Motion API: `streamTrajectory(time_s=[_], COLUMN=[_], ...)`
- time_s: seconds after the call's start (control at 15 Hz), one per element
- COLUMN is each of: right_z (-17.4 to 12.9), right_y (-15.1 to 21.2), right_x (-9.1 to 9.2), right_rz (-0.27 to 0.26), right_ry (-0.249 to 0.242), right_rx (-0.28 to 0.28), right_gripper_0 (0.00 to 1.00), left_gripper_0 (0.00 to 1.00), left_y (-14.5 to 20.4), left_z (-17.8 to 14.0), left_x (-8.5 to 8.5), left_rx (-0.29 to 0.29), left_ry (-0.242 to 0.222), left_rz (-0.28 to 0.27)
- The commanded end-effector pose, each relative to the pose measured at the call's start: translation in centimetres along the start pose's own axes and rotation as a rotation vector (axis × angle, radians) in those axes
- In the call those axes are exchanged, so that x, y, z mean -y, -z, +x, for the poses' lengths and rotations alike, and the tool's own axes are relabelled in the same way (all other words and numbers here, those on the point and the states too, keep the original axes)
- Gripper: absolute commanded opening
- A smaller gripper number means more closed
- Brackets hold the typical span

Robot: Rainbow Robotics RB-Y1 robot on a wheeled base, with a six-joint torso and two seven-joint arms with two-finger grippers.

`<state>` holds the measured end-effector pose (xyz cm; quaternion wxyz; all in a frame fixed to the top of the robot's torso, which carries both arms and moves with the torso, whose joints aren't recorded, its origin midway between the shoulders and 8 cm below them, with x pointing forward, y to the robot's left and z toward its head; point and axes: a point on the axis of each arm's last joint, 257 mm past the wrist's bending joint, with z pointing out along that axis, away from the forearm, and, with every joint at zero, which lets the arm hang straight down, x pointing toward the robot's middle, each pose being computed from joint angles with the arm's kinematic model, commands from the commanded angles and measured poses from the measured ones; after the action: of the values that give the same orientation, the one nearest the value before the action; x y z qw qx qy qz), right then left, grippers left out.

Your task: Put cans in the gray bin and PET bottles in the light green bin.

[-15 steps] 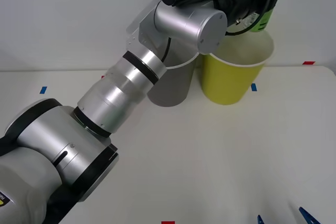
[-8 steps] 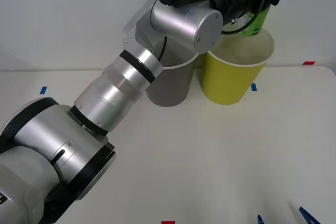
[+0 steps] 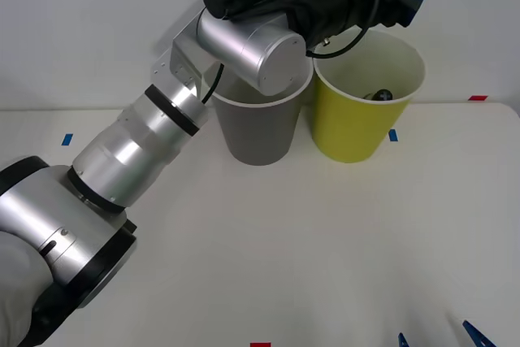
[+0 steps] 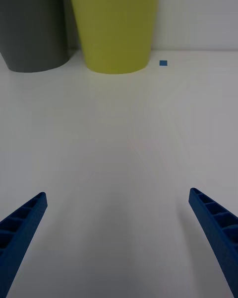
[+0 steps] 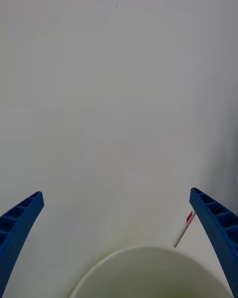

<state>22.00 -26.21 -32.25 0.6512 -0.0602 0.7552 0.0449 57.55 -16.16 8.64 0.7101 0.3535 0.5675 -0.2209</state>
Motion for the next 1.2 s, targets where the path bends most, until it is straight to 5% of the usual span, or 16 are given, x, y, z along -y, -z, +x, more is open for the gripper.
streamTrajectory(time_s=[0.07,0.6,1.2], right_z=[0.0,0.0,0.0], right_y=[0.0,0.0,0.0], right_x=[0.0,0.0,0.0], right_rz=[0.000,0.000,0.000], right_ry=[0.000,0.000,0.000], right_rx=[0.000,0.000,0.000], right_gripper_0=[1.00,1.00,1.00], left_gripper_0=[1.00,1.00,1.00], left_y=[6.2,18.3,34.2], left_z=[2.9,7.2,11.0], left_x=[-1.7,-6.1,-5.3], left_rx=[0.008,0.051,0.068], left_ry=[-0.013,-0.017,0.076], left_rz=[-0.020,-0.137,-0.350])
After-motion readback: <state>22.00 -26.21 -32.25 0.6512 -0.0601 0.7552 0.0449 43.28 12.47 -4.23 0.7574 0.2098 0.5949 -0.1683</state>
